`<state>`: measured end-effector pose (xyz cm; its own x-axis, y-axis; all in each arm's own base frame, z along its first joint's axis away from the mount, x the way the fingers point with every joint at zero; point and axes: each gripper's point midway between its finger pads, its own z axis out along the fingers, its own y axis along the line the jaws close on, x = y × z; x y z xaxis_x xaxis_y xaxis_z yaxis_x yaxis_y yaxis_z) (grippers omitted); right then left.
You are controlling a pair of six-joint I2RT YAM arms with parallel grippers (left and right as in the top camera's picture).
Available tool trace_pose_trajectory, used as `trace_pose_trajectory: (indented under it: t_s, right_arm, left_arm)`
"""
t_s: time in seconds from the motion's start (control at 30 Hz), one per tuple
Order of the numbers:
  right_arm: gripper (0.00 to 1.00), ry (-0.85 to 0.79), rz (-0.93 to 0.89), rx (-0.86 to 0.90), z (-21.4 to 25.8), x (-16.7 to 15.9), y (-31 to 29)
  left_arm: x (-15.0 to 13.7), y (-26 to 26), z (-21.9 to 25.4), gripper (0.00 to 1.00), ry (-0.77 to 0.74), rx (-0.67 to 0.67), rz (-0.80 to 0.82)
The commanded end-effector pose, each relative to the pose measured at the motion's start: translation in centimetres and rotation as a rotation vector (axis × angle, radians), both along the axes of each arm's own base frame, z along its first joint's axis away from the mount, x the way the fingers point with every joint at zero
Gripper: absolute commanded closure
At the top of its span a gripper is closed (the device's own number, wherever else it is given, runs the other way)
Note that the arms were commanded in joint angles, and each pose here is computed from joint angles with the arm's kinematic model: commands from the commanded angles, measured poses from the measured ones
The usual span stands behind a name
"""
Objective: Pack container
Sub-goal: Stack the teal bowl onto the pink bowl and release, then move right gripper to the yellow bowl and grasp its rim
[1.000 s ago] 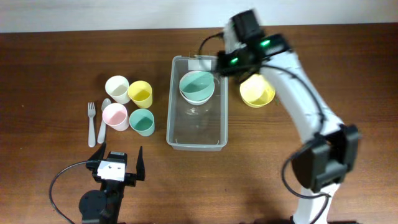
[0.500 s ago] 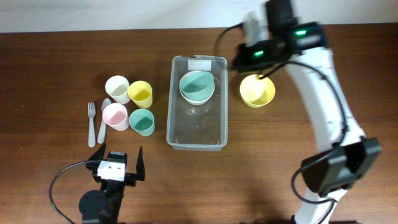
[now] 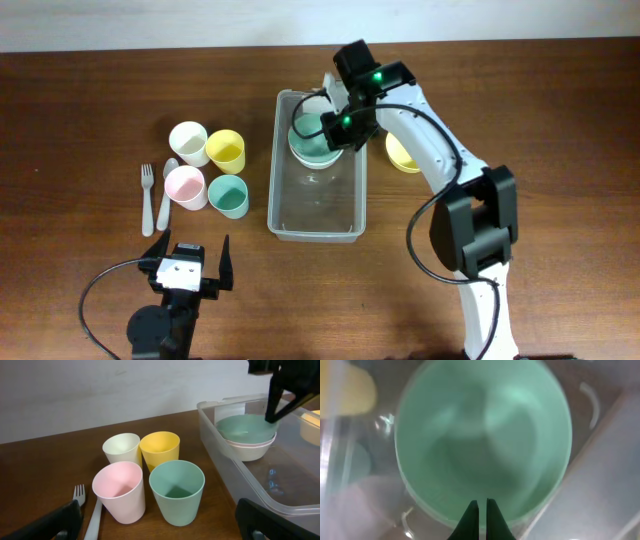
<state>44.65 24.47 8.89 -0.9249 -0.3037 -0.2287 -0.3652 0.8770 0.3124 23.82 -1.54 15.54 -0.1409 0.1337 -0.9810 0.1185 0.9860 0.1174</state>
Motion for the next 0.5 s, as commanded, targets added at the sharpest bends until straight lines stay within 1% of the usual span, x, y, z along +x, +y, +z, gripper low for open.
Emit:
trace_pose_trajectory:
  t_s: [0.0,0.1,0.17,0.3,0.37,0.4,0.43,0.47]
  right_arm:
    - [0.96,0.013,0.000,-0.004,-0.1,-0.4,0.3]
    - [0.96,0.016,0.000,-0.006,-0.1,-0.5,0.2]
    - [0.96,-0.011,0.014,0.001,0.8,-0.3,0.2]
    - [0.96,-0.124,-0.027,0.048,6.4,1.0,-1.1]
    - [0.96,-0.215,-0.091,0.081,11.1,1.9,-3.7]
    - [0.96,-0.252,-0.166,0.094,13.4,2.4,-6.3]
    - [0.96,-0.260,-0.209,0.099,14.2,2.6,-7.7]
    - [0.87,-0.264,-0.286,0.098,15.1,3.1,-10.9]
  left_arm:
    - [0.0,-0.3,-0.3,0.00,0.003,0.011,-0.017]
    - [0.0,-0.3,-0.3,0.01,0.003,0.011,-0.017]
    - [0.0,-0.3,-0.3,0.00,0.003,0.011,-0.017]
    - [0.0,-0.3,-0.3,0.00,0.003,0.011,-0.017]
    - [0.0,-0.3,-0.3,0.00,0.003,0.011,-0.017]
    - [0.0,-0.3,-0.3,0.01,0.003,0.011,-0.017]
    - [0.0,-0.3,-0.3,0.00,0.003,0.011,-0.017]
    - [0.0,-0.3,-0.3,0.00,0.003,0.011,-0.017]
